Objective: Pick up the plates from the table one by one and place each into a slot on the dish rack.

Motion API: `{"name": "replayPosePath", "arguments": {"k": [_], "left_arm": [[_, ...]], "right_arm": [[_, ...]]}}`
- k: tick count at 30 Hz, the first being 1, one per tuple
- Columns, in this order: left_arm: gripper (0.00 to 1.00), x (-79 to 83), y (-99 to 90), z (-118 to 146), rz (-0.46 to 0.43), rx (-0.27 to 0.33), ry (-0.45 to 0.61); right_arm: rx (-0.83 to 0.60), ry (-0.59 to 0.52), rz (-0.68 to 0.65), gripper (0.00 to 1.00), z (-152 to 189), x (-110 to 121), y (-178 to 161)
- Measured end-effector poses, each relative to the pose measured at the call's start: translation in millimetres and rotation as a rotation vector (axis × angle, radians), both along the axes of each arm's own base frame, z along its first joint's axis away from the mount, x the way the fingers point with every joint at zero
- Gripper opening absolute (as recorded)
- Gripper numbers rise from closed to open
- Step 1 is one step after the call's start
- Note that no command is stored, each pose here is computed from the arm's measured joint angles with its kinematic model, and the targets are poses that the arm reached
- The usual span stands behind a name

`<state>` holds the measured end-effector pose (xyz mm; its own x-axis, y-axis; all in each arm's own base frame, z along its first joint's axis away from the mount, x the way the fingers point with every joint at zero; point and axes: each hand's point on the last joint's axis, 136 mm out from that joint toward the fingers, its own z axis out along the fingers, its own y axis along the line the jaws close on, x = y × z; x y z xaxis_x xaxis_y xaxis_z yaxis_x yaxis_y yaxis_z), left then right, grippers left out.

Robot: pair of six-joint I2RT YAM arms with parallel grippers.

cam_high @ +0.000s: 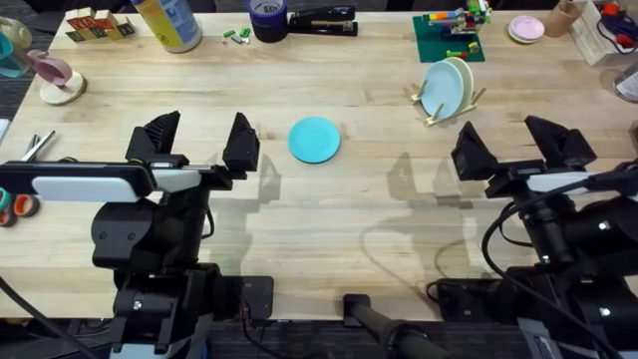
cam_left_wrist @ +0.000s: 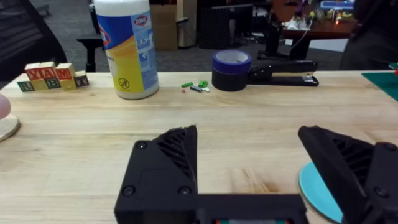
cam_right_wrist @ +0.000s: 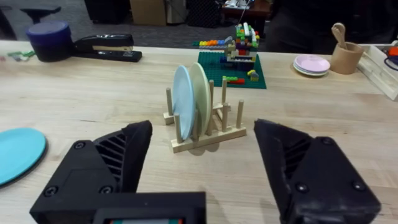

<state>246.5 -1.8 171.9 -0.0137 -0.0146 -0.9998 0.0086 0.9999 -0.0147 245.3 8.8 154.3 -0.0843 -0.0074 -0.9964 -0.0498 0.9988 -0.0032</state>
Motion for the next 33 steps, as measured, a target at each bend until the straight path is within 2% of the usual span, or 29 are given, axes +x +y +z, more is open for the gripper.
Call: {"name": "replayPosePath", "arguments": {"k": [13,17,22,26,29,33], "left_arm": [[0.993,0.0,0.1,-0.3,0.000,0.000,0.001],[0.993,0.0,0.0,8.0,0.000,0.000,-0.033],[0.993,-1.0,0.1,26.1,0.000,-0.001,-0.106],[0.993,-1.6,0.0,30.5,0.000,-0.001,-0.122],[0.993,-3.1,0.3,36.3,0.002,-0.001,-0.123],[0.993,-12.1,4.3,68.7,0.025,-0.003,-0.158]], "right_arm": [[0.000,-0.002,0.002,0.994,0.4,0.0,0.3],[0.001,-0.025,0.004,0.994,6.0,0.4,0.7],[0.001,-0.171,0.010,0.994,42.0,0.0,1.7],[0.001,-0.191,0.016,0.994,51.1,-1.7,2.8],[0.001,-0.229,0.023,0.995,70.6,-6.0,4.0],[0.000,-0.276,0.032,0.995,103.6,-15.7,5.4]]}}
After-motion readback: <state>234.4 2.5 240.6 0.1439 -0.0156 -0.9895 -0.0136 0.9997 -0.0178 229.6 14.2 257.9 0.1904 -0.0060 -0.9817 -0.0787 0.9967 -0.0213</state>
